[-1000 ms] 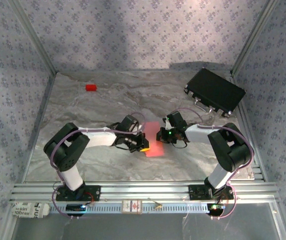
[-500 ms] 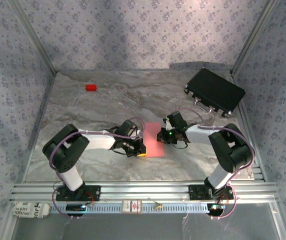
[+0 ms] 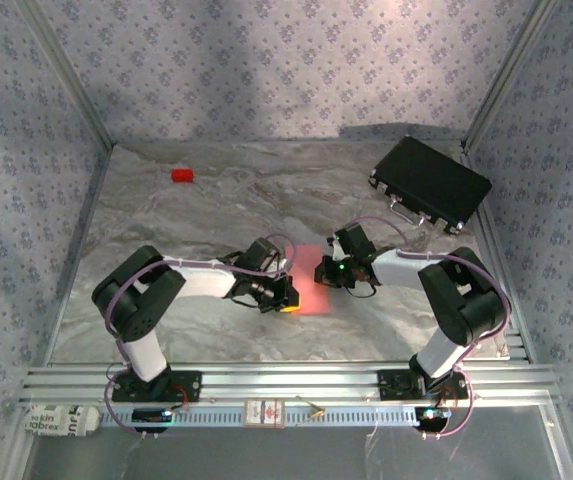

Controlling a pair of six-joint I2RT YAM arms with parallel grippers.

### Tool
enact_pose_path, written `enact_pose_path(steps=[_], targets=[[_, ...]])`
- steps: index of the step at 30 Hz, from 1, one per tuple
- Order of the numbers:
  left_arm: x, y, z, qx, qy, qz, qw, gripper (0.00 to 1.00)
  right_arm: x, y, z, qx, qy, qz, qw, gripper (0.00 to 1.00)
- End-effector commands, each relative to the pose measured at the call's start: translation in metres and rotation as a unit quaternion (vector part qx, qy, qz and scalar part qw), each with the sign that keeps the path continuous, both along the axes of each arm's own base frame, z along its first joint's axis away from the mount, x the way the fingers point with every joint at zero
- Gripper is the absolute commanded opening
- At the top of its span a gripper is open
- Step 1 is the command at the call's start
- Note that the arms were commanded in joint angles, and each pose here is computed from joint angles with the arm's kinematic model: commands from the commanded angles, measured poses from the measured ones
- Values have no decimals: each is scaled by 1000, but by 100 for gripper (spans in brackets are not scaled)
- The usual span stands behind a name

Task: Fold a paper plane with a square sheet of paper (pick it up from the middle)
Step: First fold the square sheet of paper in half at the center of the table.

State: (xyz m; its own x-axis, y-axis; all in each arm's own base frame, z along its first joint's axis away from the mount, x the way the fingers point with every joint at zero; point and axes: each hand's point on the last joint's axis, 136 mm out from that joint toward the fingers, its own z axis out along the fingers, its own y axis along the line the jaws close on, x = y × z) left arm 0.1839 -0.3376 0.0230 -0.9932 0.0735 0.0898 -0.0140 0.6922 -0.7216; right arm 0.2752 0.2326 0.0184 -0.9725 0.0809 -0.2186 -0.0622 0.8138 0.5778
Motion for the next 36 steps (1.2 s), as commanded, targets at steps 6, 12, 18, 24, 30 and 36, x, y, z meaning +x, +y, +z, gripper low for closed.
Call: enact_pose_path(steps=[6, 12, 18, 24, 30, 36], targets=[[-25, 16, -18, 44, 4, -39, 998, 3, -35, -37, -41, -80, 79, -20, 993, 0], [-44, 24, -21, 59, -6, -60, 996, 3, -35, -37, -42, -80, 81, -21, 993, 0], [-49, 22, -14, 48, -25, -69, 996, 2, -34, -37, -42, -79, 80, -21, 993, 0], [-21, -4, 48, -23, -100, -52, 993, 0, -34, -37, -41, -78, 81, -21, 993, 0], [20, -10, 50, -32, -104, -2, 994, 0, -35, -38, -42, -79, 80, -22, 993, 0], [37, -9, 23, -14, -85, 13, 996, 0, -35, -37, -42, -76, 80, -21, 994, 0]])
